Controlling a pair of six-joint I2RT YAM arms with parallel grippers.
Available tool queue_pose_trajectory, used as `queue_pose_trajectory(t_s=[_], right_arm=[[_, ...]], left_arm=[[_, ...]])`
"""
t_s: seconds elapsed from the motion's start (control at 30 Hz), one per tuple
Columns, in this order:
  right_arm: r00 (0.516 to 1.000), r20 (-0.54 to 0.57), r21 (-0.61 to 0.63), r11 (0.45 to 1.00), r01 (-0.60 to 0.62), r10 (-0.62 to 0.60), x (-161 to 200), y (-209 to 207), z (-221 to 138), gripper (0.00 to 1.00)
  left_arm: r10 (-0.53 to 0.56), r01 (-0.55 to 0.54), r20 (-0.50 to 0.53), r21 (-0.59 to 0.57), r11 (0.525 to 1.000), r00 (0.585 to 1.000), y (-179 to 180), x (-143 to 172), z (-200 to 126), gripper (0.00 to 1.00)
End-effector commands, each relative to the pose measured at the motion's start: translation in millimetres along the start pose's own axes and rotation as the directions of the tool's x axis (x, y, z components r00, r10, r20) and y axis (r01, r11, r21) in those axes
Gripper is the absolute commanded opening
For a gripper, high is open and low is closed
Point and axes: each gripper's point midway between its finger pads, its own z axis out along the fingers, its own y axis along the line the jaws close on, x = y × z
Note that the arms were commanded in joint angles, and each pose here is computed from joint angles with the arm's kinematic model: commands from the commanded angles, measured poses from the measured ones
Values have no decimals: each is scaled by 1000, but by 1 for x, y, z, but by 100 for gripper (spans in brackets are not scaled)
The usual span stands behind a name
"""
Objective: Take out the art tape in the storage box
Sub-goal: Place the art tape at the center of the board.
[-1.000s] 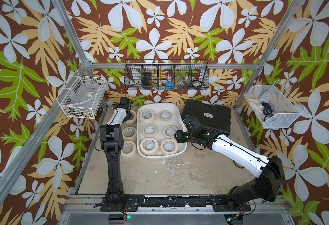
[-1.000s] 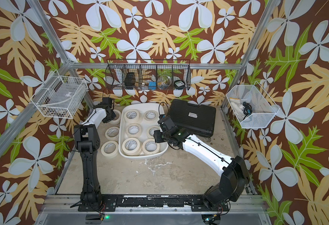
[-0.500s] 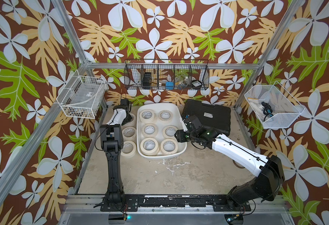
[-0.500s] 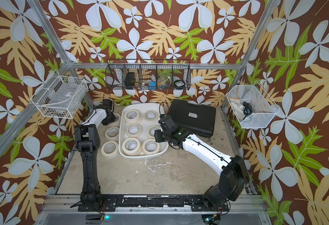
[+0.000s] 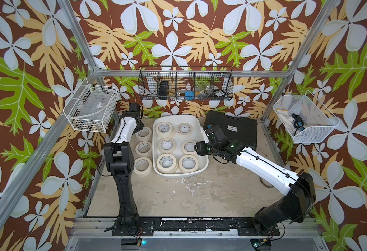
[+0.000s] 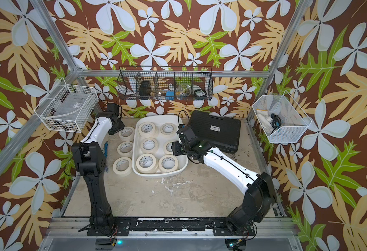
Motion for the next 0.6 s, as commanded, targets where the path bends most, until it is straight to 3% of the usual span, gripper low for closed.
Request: queue_pose_trajectory(t_s=[0.0, 0.2, 0.57], right_arm=[[1000, 13, 1, 1000, -1, 1, -9, 2, 1, 58], [1000, 17, 17, 1000, 8, -8, -22, 2, 11, 58], [999, -27, 24, 999, 25, -25, -37, 12, 54, 57]], left_arm=[[49, -49, -7, 33, 998, 999, 3, 1, -23, 42], [106, -106, 13, 137, 985, 994, 5, 11, -74, 42], [180, -185, 47, 350, 918, 982, 5, 73, -156, 49]])
